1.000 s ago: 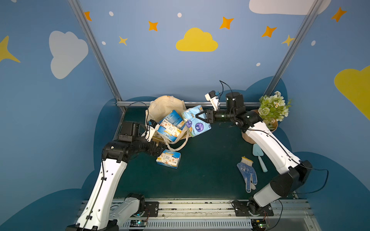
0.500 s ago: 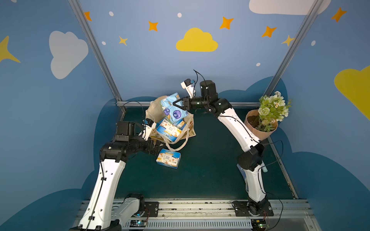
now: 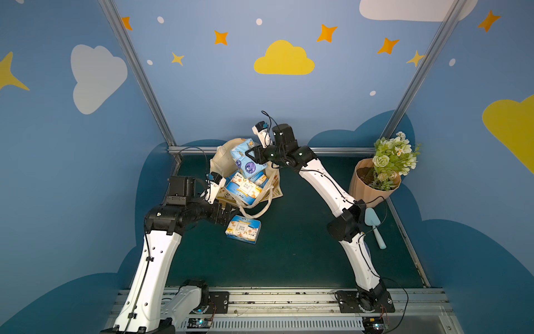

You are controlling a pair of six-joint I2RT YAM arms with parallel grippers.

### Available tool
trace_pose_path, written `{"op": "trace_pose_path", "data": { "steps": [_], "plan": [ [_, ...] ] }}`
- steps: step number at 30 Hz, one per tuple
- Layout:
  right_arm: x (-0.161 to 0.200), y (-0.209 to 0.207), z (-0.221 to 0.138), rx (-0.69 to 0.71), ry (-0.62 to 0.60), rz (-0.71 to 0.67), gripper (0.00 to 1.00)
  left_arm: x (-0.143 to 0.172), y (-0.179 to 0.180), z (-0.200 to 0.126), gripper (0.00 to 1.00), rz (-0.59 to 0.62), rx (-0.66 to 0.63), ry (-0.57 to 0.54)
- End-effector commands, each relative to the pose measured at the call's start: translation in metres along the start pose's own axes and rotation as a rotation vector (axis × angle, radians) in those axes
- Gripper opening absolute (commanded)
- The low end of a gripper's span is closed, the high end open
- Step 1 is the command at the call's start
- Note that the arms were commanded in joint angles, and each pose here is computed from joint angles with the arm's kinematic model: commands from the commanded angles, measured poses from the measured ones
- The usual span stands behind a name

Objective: Put tissues into the canvas bag
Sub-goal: Place the pack of facial tissues in the canvas bag.

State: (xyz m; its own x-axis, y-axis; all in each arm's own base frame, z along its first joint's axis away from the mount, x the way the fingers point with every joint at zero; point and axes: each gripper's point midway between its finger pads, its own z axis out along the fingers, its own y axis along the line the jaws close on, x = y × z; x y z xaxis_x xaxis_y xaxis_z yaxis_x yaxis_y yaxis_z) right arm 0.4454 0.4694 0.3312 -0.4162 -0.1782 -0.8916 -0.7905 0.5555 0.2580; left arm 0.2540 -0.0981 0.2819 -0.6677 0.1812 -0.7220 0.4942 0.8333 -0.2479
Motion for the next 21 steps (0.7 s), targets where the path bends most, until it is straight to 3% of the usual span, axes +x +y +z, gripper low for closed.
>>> {"op": "trace_pose_path", "data": {
  "steps": [1,5,10,15,21],
  "plan": [
    [-0.016,-0.011,-0.003,0.165,-0.054,-0.132,0.51,0.0,-0.001,0.001,1.0,-0.002,0.012,-0.002],
    [-0.013,-0.023,0.0,0.26,-0.049,-0.177,0.64,0.0,-0.001,0.003,1.0,-0.006,0.018,0.0],
    [-0.014,-0.025,0.0,0.281,-0.048,-0.184,0.77,0.0,0.0,0.004,1.0,-0.007,0.016,0.003],
    [-0.036,-0.015,-0.011,0.269,-0.112,-0.203,0.8,-0.001,0.002,0.002,1.0,-0.011,0.001,0.005],
    [-0.074,-0.002,-0.051,0.289,-0.198,-0.223,0.82,-0.008,0.015,-0.014,1.0,0.004,-0.116,0.016]
  ]
}}
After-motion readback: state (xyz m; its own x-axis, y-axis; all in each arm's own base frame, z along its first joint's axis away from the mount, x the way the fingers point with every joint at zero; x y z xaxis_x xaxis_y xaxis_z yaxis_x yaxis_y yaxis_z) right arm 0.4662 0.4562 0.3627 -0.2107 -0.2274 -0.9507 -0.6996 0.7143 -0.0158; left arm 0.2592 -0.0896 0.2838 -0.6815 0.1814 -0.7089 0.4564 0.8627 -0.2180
